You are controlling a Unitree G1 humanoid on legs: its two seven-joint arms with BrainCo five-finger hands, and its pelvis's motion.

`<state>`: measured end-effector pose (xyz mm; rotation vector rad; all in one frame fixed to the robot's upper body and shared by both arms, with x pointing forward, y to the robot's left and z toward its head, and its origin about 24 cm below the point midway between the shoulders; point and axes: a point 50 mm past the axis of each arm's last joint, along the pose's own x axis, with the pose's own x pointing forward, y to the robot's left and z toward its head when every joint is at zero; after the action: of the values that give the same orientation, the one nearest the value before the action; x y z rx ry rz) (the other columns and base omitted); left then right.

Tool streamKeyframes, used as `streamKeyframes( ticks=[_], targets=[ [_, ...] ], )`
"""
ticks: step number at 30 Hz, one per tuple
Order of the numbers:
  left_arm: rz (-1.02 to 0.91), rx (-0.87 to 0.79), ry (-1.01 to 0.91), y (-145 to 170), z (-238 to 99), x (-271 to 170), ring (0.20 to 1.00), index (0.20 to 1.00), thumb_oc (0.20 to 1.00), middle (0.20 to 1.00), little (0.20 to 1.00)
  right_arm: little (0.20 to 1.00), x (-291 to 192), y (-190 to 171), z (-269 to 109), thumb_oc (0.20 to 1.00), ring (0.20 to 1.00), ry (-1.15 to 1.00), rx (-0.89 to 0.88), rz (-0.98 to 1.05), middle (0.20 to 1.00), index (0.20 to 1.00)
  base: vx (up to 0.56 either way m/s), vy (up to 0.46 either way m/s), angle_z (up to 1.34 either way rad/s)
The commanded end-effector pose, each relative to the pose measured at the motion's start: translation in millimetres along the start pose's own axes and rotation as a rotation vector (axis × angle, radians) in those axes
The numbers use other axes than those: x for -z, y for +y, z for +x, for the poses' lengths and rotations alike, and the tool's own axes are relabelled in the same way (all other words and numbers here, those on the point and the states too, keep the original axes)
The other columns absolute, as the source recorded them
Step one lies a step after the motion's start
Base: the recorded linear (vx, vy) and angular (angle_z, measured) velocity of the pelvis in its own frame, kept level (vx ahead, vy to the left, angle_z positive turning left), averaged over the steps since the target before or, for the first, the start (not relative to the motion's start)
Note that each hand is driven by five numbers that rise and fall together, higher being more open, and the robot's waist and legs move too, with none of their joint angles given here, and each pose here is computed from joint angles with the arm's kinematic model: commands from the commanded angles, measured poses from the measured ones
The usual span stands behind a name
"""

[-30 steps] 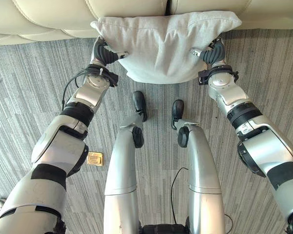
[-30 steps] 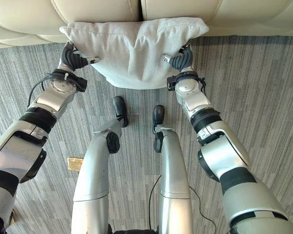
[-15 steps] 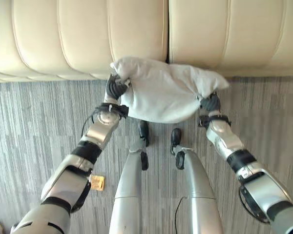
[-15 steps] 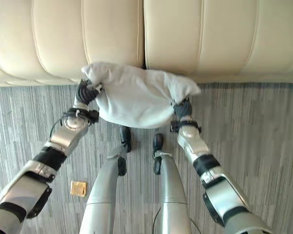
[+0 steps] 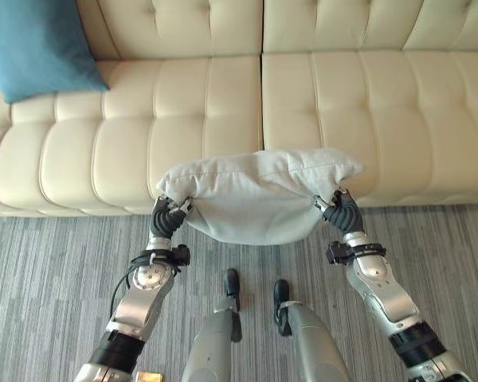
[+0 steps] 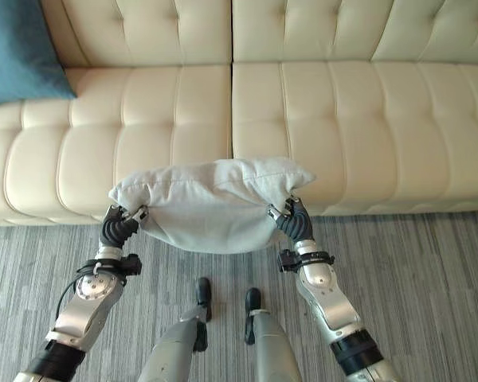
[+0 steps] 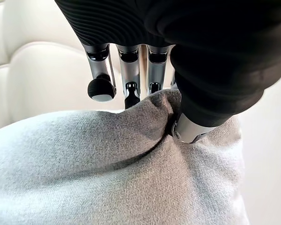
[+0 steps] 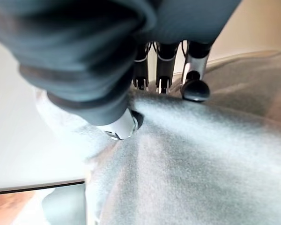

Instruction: Pick up all the scattered cushions and arrange them neatly on the sofa.

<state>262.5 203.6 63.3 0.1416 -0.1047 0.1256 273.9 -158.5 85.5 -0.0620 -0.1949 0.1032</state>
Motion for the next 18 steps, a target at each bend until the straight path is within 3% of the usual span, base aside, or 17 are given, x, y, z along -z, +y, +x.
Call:
streamKeyframes(
  ticks=[1,12,18],
  targets=[
    [-0.006,0.075,-0.187,-4.1,-4.3,-30.0,0.2,0.2,0.2,0.2,0.2,0.2,-44.0,15.1,-6.0,0.2,0.2,-0.249,-0.145,0.033,0.2,0.2,0.18,0.06,-0.11],
    [-0.015,0.052,-0.169,12.8,-24.7,-28.8,0.2,0.2,0.2,0.2,0.2,0.2,-44.0,0.6,-17.7,0.2,0.2,-0.236,-0.102,-0.021,0.2,0.2,0.12,0.085,-0.04],
    [0.002,0.057,-0.151,17.9,-27.3,-26.2,0.2,0.2,0.2,0.2,0.2,0.2,-39.3,3.5,-20.1,0.2,0.2,-0.213,-0.128,-0.027,0.2,0.2,0.03,0.142,-0.45]
  ],
)
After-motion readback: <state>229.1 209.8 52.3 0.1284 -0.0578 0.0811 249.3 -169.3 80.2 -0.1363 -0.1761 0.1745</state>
